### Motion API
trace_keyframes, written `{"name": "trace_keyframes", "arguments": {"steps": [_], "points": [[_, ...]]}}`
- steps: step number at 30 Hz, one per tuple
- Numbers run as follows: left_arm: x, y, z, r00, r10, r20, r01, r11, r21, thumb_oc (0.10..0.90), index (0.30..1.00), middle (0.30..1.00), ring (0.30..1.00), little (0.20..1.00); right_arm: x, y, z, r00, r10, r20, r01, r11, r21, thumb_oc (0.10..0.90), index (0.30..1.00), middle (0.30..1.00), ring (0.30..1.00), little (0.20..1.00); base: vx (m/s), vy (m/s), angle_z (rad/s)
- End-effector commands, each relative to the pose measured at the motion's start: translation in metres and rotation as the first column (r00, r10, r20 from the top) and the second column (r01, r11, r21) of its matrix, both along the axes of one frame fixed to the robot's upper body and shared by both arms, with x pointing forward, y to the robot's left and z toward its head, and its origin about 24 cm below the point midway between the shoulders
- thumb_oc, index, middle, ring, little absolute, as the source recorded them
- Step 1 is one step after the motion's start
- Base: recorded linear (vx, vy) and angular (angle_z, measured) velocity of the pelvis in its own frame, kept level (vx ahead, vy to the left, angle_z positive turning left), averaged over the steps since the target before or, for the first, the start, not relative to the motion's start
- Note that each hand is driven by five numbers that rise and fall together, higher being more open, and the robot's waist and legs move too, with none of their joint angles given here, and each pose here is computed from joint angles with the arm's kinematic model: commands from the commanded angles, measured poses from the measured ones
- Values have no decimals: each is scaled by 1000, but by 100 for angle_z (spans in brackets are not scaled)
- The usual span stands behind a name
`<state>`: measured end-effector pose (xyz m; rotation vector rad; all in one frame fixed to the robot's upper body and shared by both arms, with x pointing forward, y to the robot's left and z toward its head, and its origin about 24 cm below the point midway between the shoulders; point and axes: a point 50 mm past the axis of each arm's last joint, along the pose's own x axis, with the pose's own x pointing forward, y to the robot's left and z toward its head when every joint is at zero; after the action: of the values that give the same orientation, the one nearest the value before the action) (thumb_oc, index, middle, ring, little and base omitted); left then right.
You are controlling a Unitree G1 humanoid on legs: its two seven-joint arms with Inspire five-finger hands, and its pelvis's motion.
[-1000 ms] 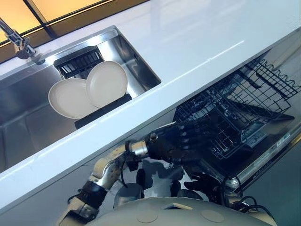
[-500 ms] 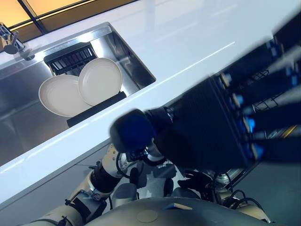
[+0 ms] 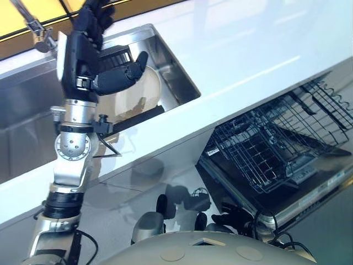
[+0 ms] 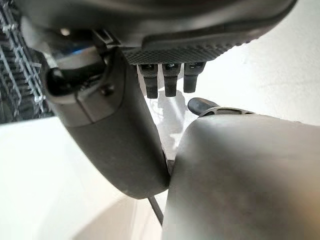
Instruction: Pick up plates and place into dishwasher.
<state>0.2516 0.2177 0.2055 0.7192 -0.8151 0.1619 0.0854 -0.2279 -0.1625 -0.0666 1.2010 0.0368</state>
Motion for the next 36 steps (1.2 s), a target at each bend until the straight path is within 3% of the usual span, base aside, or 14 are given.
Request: {"name": "trace_keyframes", "arguments": {"steps": [1,6,14,20,25,30,36], "points": [[4,25,35,927,275,255,-343,897,279,800,900,900,900,900,-26,-11,-2,995,50,-86,-52,998,-21,800,900,900,900,900,93,96,-12],[16,59,52,894,403,197,-447,766,463,800,900,900,900,900,-25,-18,0,991,73,-114,-78,996,-38,800,900,900,900,900,77,91,-19],[28,88,54,850,517,102,-438,586,682,800,900,900,900,900,-24,-28,3,987,93,-130,-102,993,-63,800,900,900,900,900,47,79,-8],[40,100,50,839,533,-107,-352,683,640,800,900,900,900,900,-20,-33,5,987,95,-133,-105,992,-73,800,900,900,900,900,51,59,-9],[50,113,44,804,501,-322,-298,806,511,800,900,900,900,900,-22,-36,5,987,76,-142,-88,993,-79,800,900,900,900,900,52,42,-8],[58,123,32,779,307,-547,-250,952,178,800,900,900,900,900,-22,-39,6,987,74,-143,-87,992,-88,800,900,900,900,900,44,43,-6],[64,129,17,778,153,-609,-272,957,-106,800,900,900,900,900,-21,-40,7,986,84,-142,-97,991,-91,800,900,900,900,900,33,41,-2]]}}
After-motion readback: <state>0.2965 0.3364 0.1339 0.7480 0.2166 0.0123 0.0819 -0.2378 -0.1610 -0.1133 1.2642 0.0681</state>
